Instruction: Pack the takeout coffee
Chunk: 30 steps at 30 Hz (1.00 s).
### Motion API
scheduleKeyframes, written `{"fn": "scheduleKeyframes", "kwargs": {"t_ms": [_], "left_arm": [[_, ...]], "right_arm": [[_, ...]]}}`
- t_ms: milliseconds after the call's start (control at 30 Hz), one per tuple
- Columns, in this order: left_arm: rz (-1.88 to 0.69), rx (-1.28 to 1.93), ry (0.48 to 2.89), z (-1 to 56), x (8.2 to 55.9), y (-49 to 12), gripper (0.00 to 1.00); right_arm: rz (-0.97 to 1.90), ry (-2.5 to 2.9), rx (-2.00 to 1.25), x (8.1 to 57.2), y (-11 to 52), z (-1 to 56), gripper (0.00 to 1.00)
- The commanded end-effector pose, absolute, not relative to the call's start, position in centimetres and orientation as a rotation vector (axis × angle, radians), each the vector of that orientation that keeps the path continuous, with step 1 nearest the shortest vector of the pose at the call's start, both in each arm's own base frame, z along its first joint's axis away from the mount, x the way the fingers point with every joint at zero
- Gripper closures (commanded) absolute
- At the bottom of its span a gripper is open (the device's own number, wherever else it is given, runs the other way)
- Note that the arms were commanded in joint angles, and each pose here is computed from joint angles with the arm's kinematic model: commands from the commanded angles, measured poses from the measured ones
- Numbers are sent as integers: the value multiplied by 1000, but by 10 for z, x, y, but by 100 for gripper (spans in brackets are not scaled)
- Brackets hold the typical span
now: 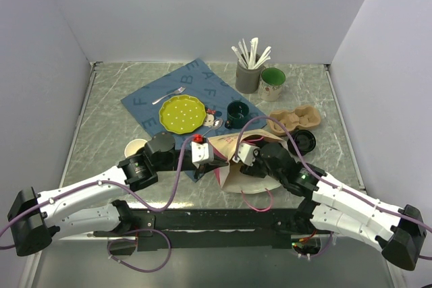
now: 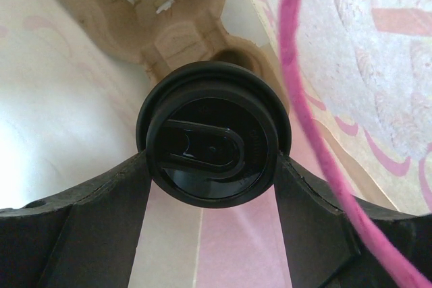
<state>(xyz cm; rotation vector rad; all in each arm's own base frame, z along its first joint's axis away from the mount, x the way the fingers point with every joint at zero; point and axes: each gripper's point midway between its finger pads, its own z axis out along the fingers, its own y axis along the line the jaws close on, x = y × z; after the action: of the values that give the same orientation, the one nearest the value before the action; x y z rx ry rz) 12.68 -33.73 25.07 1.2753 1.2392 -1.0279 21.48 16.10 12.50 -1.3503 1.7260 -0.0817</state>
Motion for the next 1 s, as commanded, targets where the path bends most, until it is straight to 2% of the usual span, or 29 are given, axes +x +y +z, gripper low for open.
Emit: {"fn": "scheduleKeyframes", "kwargs": {"t_ms": [0, 133, 233, 267, 467, 967], "left_arm": [[-1087, 1331, 1210, 256, 113, -341, 99], [-1089, 1333, 1211, 256, 113, -340, 99], [-1089, 1334, 1214, 256, 113, -340, 99], [-1089, 1335, 1215, 255, 113, -341, 99], [-1083, 1338, 1214, 255, 114, -342, 99], [-1088, 1297, 1230, 264, 122, -350, 99]], "right_arm": [[-113, 1781, -1307, 219, 152, 113, 33], [-113, 1782, -1309, 220, 153, 112, 32], [-115, 1779, -1308, 221, 154, 112, 24], [-118, 1776, -1309, 222, 154, 113, 18], [-114, 1747, -1335, 221, 155, 121, 7], [-121, 1713, -1379, 213, 148, 145, 2]]}}
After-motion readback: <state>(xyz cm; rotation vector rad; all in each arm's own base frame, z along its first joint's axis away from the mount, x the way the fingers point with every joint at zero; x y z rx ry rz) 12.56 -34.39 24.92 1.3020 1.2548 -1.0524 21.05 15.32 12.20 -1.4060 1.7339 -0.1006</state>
